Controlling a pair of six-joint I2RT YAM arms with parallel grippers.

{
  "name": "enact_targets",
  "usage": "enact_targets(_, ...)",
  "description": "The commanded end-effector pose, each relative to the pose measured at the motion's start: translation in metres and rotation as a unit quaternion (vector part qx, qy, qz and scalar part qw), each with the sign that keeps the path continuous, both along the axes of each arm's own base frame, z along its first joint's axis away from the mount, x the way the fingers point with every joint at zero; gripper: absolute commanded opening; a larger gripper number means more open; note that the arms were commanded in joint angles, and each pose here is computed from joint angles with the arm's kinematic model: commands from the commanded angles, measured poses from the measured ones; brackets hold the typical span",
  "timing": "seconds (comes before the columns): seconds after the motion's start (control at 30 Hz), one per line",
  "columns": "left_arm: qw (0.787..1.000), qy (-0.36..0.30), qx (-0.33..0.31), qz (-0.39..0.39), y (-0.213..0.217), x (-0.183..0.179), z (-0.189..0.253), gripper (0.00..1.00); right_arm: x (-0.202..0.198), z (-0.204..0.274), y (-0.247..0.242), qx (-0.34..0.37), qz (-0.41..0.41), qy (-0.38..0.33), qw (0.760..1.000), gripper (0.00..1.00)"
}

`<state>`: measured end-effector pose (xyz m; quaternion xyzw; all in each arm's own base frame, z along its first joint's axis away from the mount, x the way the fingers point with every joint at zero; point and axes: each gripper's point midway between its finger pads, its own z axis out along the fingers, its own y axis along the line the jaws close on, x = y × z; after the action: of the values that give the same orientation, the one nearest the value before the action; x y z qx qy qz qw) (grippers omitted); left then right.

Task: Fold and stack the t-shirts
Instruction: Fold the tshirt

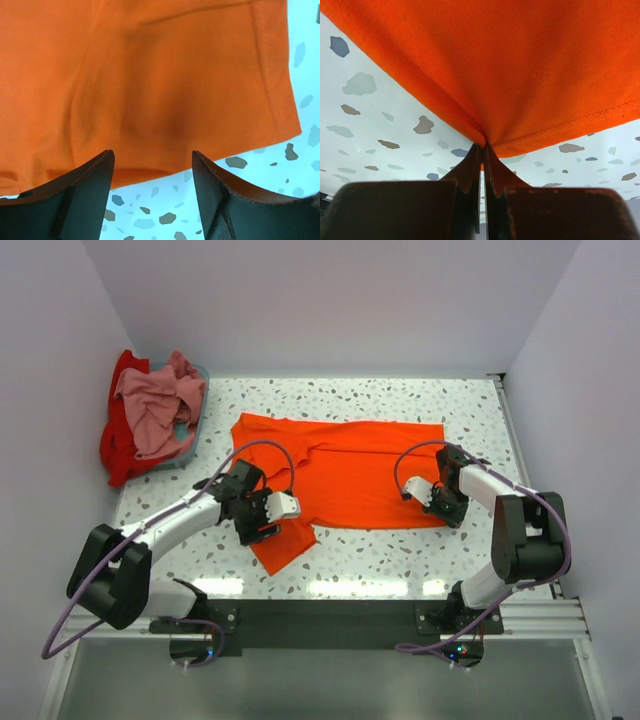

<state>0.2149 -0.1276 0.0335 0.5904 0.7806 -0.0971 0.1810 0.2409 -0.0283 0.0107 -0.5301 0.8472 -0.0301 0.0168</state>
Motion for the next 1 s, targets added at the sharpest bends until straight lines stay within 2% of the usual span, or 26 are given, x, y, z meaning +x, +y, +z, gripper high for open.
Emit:
enact_targets(0.0, 0.999, -0.047, 0.000, 0.012, -0.004, 0.017, 0.005, 0.68, 0.001, -0.007, 0.004, 0.014, 0.006, -0.002, 1.000, 0.00)
enact_targets(0.37, 0.997, 0.026, 0.067, -0.023, 0.009, -0.019, -0.045, 0.62, 0.003, -0.004, 0.009, 0.027, -0.003, 0.008, 1.000, 0.00)
enact_targets(0.4, 0.997, 0.033, 0.071, -0.025, 0.011, -0.021, -0.047, 0.59, 0.004, -0.004, 0.009, 0.027, -0.002, 0.009, 1.000, 0.00)
enact_targets(0.43, 0.996, 0.043, 0.076, -0.028, 0.012, -0.024, -0.050, 0.49, 0.002, -0.003, 0.008, 0.027, -0.003, 0.013, 1.000, 0.00)
enact_targets(0.5, 0.994, 0.058, 0.083, -0.029, 0.015, -0.030, -0.051, 0.37, 0.000, -0.002, 0.010, 0.032, 0.002, 0.022, 0.999, 0.00)
enact_targets(0.53, 0.994, 0.059, 0.081, -0.030, 0.014, -0.031, -0.049, 0.24, -0.003, 0.001, 0.010, 0.033, 0.001, 0.027, 0.999, 0.00)
enact_targets(0.6, 0.995, 0.061, 0.075, -0.030, 0.012, -0.032, -0.042, 0.13, -0.004, 0.007, 0.013, 0.040, 0.009, 0.024, 0.999, 0.00)
enact_targets(0.63, 0.996, 0.056, 0.069, -0.029, 0.011, -0.032, -0.036, 0.04, -0.009, 0.009, 0.013, 0.042, 0.009, 0.030, 0.999, 0.00)
enact_targets(0.67, 0.996, 0.065, 0.063, -0.029, 0.009, -0.036, -0.030, 0.00, -0.010, 0.015, 0.014, 0.047, 0.011, 0.020, 0.999, 0.00)
enact_targets(0.83, 0.996, 0.079, 0.037, -0.033, 0.007, -0.052, 0.000, 0.00, -0.034, 0.033, 0.014, 0.059, 0.025, 0.033, 0.997, 0.00)
enact_targets(0.97, 0.998, 0.058, 0.012, -0.032, -0.001, -0.046, 0.030, 0.00, -0.043, 0.046, 0.011, 0.061, 0.036, 0.020, 0.997, 0.00)
